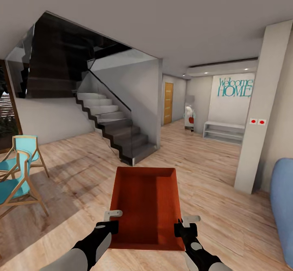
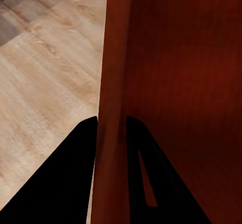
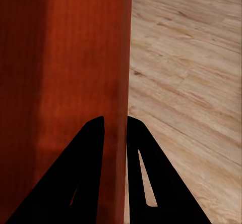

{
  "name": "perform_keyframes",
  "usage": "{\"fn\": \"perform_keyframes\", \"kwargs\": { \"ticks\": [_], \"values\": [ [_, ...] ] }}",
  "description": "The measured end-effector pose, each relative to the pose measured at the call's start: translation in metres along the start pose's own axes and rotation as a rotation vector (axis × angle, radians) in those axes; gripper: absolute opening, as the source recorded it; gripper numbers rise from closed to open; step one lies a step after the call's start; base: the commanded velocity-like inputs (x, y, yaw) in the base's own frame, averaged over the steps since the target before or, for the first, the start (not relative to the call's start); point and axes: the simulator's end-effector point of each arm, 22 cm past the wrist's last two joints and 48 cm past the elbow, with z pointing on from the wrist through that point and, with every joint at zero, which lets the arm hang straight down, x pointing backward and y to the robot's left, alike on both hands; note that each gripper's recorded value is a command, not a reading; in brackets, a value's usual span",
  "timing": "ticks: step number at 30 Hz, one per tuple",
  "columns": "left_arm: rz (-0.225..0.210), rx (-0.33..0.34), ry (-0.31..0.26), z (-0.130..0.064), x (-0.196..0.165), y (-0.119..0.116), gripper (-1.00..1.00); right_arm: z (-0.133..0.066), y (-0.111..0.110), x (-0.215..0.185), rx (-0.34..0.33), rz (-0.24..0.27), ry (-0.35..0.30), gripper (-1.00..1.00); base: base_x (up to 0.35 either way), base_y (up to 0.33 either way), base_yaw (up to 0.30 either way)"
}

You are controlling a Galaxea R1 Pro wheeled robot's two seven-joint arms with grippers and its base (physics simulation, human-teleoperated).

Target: Move the two storage containers from the living room to the garage. In the garage, place one container on the floor and stack the other container on top of it (either order is fine).

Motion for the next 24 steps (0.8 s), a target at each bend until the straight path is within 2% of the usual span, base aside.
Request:
{"fn": "perform_keyframes", "kwargs": {
  "ticks": [12,24],
  "values": [
    [0.001,0.001,-0.001,0.0001,-0.0005,0.0003,-1.00,0.0000,0.0004,-0.0003,0.000,0.001,-0.001,-1.00,0.321,0.000,-0.012],
    [0.000,0.001,-0.003,-0.0001,-0.0013,-0.0004,-1.00,0.0003,-0.0003,-0.0014,0.001,-0.001,-0.003,-1.00,0.321,0.000,-0.238]
  ]
}}
